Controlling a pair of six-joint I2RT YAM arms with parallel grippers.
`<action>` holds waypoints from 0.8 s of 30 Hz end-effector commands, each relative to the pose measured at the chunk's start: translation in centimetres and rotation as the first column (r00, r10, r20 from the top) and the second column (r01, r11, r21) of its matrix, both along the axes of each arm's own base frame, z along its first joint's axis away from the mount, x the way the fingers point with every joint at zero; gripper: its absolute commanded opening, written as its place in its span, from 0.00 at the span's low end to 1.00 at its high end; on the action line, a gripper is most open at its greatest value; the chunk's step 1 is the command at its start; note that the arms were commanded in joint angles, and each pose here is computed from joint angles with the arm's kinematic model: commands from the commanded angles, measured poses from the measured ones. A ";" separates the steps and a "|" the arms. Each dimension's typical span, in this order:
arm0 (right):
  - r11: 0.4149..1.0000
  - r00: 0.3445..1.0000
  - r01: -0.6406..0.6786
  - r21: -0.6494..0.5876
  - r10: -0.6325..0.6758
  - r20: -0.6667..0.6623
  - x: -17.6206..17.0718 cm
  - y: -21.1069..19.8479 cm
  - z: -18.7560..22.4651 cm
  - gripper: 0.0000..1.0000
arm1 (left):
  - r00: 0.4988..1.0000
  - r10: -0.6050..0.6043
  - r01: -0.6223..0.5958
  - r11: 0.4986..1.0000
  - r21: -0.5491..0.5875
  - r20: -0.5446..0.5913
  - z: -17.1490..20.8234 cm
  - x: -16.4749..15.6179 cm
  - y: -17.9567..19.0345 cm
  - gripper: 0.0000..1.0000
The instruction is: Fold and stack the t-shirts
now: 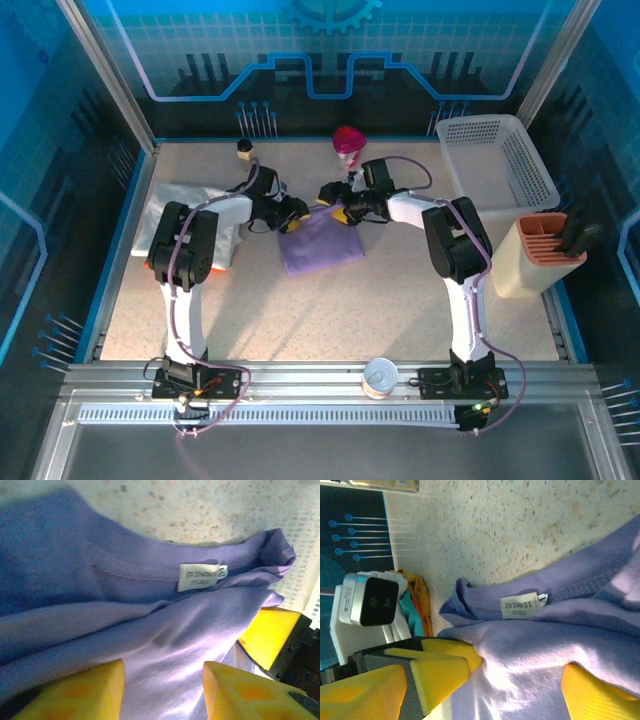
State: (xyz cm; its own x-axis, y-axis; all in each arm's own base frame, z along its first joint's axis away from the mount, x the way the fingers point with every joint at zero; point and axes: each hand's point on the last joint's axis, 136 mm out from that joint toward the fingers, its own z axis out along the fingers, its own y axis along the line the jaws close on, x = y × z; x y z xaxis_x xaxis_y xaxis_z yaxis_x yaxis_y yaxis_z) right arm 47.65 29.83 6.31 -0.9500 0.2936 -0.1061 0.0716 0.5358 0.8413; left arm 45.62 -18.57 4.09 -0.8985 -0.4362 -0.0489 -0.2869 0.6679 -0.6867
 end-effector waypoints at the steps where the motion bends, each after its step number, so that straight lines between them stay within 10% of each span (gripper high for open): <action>1: 0.998 0.996 0.027 -0.050 -0.031 -0.083 -0.5 -1.4 -3.3 0.82 | 0.999 0.006 -0.009 0.998 0.060 0.043 3.9 -0.2 2.7 0.49; 8: 1.000 1.000 -0.003 -0.004 0.003 -0.010 -0.2 -0.9 1.2 0.82 | 0.995 -0.025 0.009 0.987 0.160 0.095 7.5 -2.9 4.9 0.56; 24: 0.981 0.970 -0.185 0.056 0.174 0.169 -2.8 -0.4 10.3 0.86 | 0.993 -0.117 0.120 0.961 0.251 -0.027 0.5 -9.8 4.2 0.73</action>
State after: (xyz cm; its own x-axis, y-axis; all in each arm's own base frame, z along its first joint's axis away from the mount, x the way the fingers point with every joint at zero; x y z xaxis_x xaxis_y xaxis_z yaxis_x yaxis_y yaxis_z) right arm 46.22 30.07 14.75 -0.9588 0.1682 -0.2290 -0.1219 0.4846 0.8662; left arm 36.20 -14.07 5.89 -0.9332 -0.3299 -0.1427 -0.2152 0.8308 -0.5133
